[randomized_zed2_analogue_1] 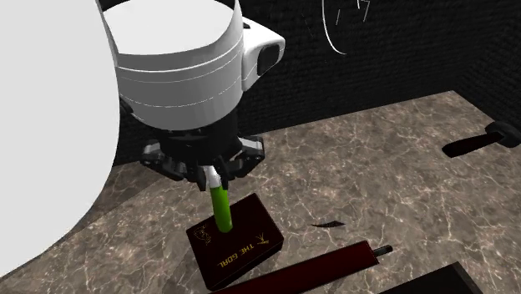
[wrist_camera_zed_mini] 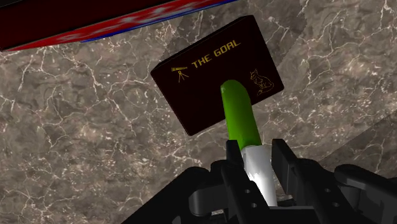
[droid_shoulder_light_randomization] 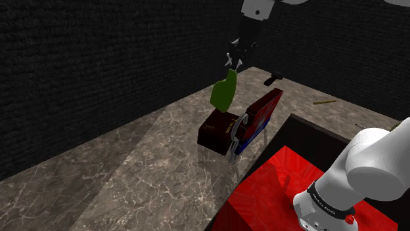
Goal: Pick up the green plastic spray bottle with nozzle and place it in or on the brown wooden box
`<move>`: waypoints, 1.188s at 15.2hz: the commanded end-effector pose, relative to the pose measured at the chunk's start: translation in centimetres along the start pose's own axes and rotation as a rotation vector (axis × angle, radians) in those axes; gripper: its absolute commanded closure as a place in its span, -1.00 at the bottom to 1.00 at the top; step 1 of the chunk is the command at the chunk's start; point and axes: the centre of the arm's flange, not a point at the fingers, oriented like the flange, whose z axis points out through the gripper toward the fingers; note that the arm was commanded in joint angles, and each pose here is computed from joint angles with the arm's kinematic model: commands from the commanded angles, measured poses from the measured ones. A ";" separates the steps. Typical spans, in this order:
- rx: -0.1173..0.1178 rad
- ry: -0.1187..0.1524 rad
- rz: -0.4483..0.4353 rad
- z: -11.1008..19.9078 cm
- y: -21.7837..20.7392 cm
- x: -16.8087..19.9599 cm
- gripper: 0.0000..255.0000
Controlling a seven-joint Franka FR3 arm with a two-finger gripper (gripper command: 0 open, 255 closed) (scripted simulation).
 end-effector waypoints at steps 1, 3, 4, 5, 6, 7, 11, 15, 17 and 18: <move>0.000 0.001 0.000 1.0 0.0 0.0 1.00; 0.000 0.001 0.000 2.1 0.1 -0.1 1.00; 0.000 0.001 0.000 2.6 0.1 -0.1 1.00; 0.000 0.001 0.000 3.1 0.1 -0.2 1.00; 0.000 0.001 0.000 3.6 0.2 -0.2 1.00; 0.000 0.001 0.000 4.2 0.2 -0.2 1.00; 0.000 0.001 0.000 6.3 0.3 -0.4 1.00; 0.000 0.001 0.000 7.0 0.4 -0.4 1.00; 0.000 0.001 0.000 7.0 0.4 -0.4 1.00; 0.000 0.001 0.000 7.0 0.4 -0.4 1.00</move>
